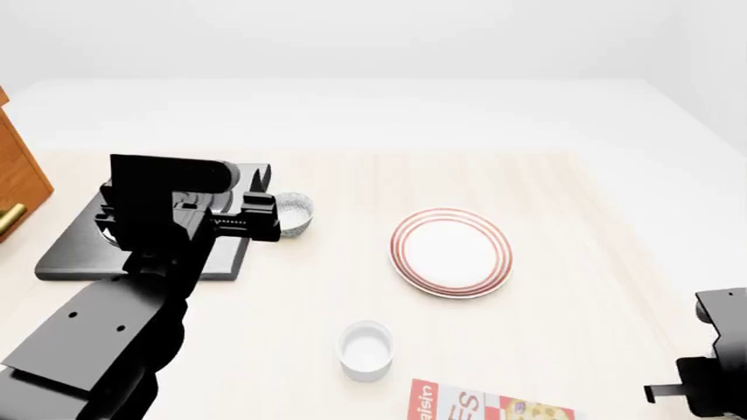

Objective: Pick the akita bowl next to the cookies box and place it on the plate.

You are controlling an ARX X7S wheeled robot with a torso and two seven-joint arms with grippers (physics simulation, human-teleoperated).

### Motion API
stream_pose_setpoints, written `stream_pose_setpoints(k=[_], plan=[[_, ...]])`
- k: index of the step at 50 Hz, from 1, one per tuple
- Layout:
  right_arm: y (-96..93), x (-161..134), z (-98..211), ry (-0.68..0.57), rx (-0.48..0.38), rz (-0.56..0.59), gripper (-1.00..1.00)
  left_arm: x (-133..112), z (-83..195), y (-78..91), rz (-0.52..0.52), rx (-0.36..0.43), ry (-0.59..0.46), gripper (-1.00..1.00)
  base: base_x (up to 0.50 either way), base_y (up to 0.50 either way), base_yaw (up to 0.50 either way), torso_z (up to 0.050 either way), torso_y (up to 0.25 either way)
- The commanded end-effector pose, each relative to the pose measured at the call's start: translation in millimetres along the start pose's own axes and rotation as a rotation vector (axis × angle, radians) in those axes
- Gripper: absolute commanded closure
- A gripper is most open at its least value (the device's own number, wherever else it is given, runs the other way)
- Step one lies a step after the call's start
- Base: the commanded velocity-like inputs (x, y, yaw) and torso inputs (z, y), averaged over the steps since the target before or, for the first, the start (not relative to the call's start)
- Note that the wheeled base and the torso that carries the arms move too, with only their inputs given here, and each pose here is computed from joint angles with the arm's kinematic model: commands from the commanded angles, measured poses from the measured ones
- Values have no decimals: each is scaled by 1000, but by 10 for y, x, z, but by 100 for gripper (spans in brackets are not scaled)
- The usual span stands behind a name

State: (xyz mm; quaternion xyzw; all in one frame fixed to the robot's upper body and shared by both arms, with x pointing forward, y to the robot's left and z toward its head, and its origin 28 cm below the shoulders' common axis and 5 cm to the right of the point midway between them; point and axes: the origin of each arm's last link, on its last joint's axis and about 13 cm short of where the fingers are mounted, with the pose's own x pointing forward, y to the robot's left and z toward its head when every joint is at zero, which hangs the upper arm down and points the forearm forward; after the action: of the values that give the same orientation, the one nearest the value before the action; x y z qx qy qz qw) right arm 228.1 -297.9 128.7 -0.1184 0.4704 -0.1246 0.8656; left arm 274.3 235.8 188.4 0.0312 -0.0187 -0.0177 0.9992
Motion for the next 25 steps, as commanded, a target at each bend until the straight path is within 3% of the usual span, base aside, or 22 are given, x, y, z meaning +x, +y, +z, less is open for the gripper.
stream_pose_setpoints(k=[1,16,23,25], plan=[[-42,-275,457,-204,36,-84,100,-2,8,-10,-5,-2,-5,-100,0,0,0,0,0],[96,-744,1300,-450,-60,-81,100,-31,38,3,-1,-9,-16,-100,0,0,0,0,0],[413,-873,1778,-564,-163,-19,100,-29,37,-8,-3,-13,-18,-100,0,0,0,0,0],[603,-844,1921,-592,-222,15,100,-20,42,-14,-6,-14,-19,-100,0,0,0,0,0]])
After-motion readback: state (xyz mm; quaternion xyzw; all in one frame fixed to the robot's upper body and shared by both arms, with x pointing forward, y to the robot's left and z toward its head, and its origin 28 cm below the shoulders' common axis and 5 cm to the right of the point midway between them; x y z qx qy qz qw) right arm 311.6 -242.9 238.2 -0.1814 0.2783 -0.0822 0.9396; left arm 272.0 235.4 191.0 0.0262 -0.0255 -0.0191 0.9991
